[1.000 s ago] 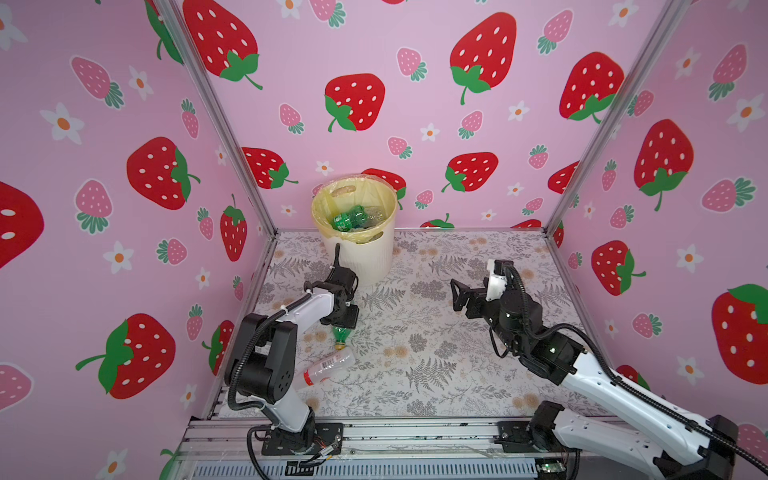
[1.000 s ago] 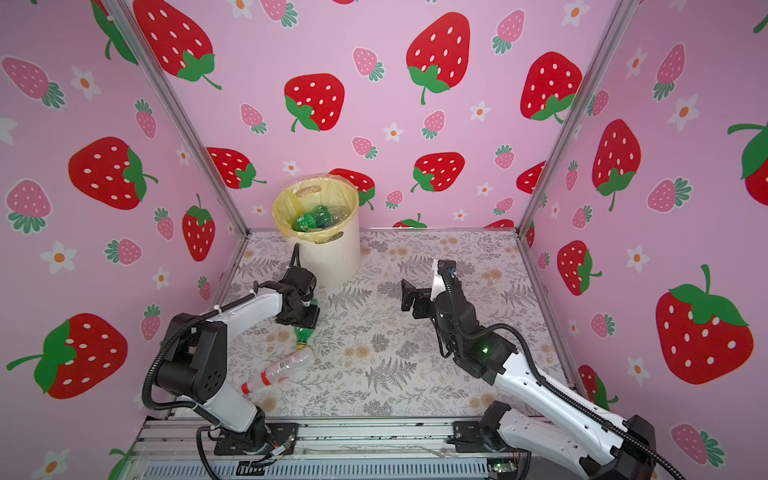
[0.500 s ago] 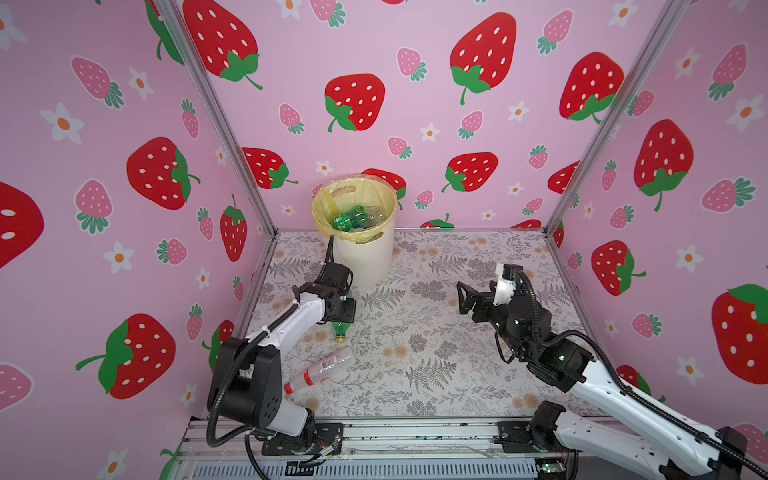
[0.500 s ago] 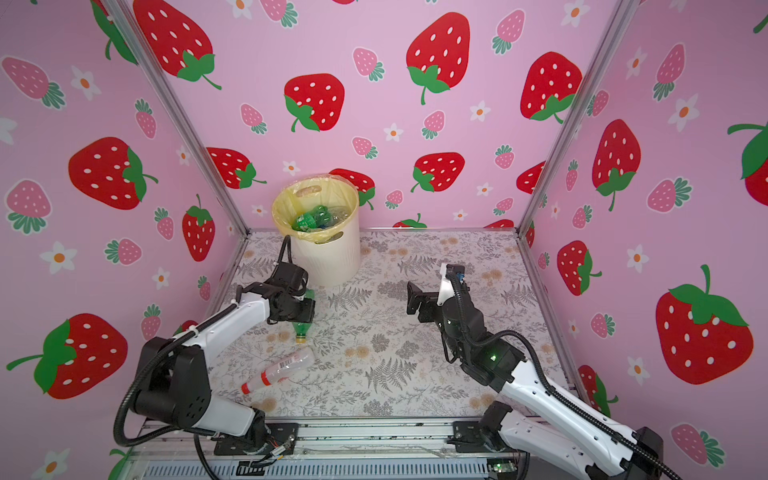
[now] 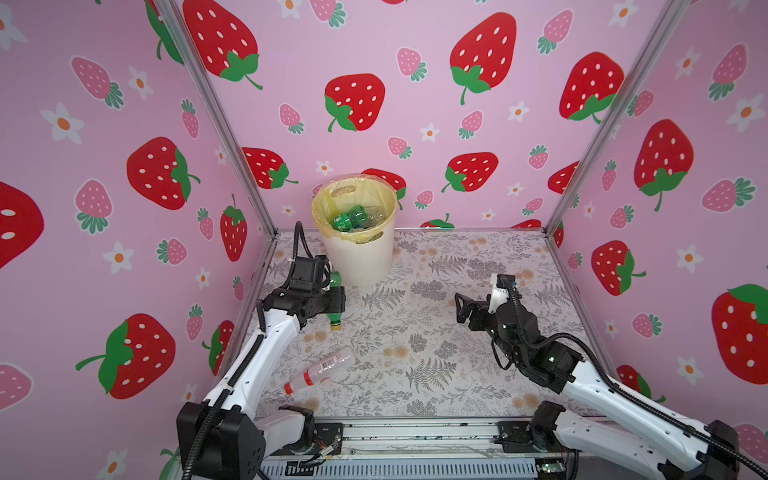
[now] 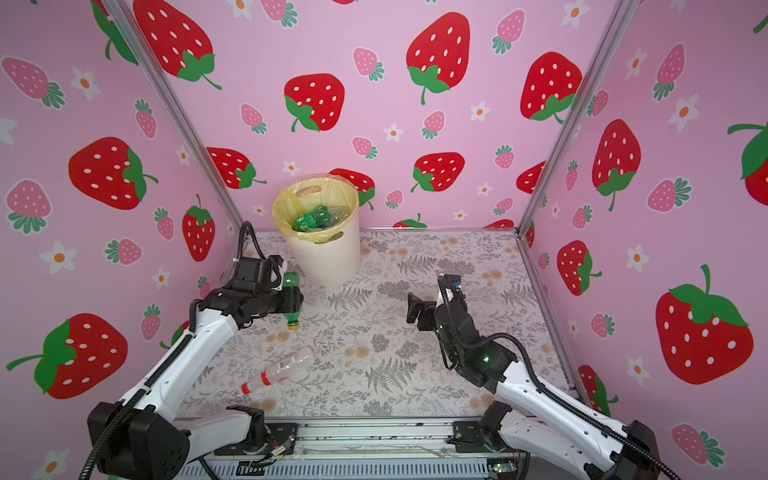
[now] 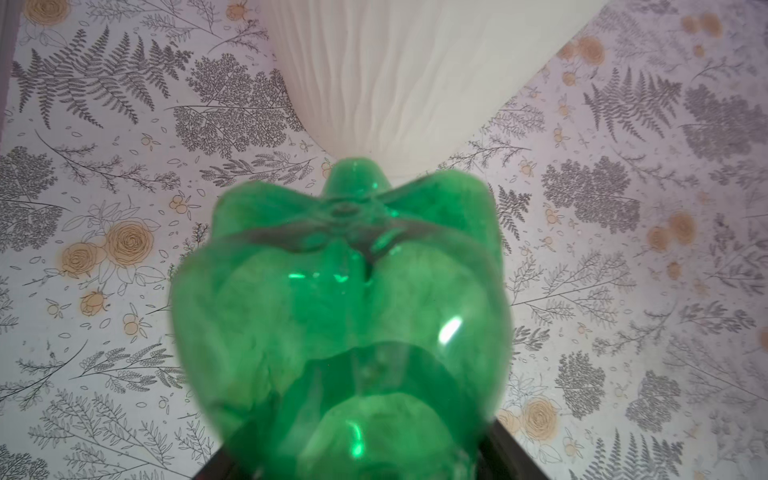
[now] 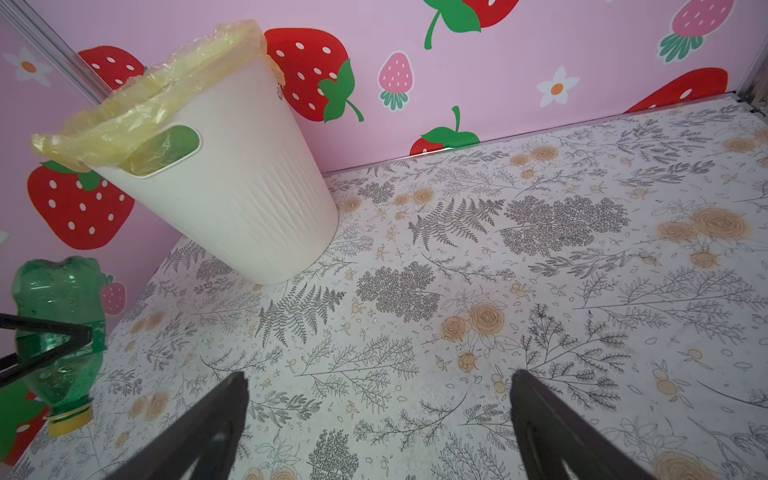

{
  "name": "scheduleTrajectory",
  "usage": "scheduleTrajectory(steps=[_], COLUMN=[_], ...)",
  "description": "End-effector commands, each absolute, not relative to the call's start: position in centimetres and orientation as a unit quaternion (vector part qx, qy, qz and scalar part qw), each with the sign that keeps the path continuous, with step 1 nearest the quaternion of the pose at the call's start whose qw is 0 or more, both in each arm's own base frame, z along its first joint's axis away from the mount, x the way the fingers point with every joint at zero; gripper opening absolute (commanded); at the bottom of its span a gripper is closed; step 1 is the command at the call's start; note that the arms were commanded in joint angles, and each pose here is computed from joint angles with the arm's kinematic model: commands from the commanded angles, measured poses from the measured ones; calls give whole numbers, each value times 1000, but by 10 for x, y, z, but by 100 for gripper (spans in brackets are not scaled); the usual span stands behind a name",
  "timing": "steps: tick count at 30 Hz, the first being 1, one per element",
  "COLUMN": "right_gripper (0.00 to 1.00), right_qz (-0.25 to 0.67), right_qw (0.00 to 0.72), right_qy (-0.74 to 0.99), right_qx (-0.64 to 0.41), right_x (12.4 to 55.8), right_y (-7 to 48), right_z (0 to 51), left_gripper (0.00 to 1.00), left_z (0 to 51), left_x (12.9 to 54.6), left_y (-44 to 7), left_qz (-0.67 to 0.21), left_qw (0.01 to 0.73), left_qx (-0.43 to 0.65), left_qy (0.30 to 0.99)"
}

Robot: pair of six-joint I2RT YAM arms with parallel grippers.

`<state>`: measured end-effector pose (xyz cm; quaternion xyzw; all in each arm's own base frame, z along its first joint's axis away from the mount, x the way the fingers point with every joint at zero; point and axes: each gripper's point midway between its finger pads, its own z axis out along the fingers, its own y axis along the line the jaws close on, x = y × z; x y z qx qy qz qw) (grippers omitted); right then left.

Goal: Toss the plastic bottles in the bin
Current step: 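Lift the Sprite bottle with the left gripper and carry it toward the bin, then raise the left gripper over the bin and open it to drop the Sprite bottle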

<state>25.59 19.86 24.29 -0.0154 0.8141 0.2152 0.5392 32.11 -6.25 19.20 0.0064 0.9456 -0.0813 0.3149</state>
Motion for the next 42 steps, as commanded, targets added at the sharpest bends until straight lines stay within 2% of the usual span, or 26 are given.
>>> scheduleTrajectory(steps=[1,7,17,24,29,35,42], right_gripper=[100,99,99,99,99,100,100], right_qz=[214,209,196,185,174,166,170], right_qw=[525,506,463,447,435,437,443], right_qy=[824,837,864,875,883,884,880], right_qx=[7,11,-6,-7,-13,-23,-22], right_x=[256,261,270,271,270,271,272], right_y=[195,203,228,231,231,231,232], right_z=[228,208,179,161,151,154,162], left_gripper=[68,68,68,64,62,62,66], left_z=[234,263,315,322,314,312,335], left_x=[325,336,347,344,326,320,328], left_y=[-70,-73,-51,-57,-60,-56,-47], left_qz=[-125,-176,-175,-211,-225,-226,-203], left_qw=[351,334,401,427,448,455,464], left_qx=[15,15,-41,-45,-40,-55,-71], left_qy=[928,926,898,878,864,859,859])
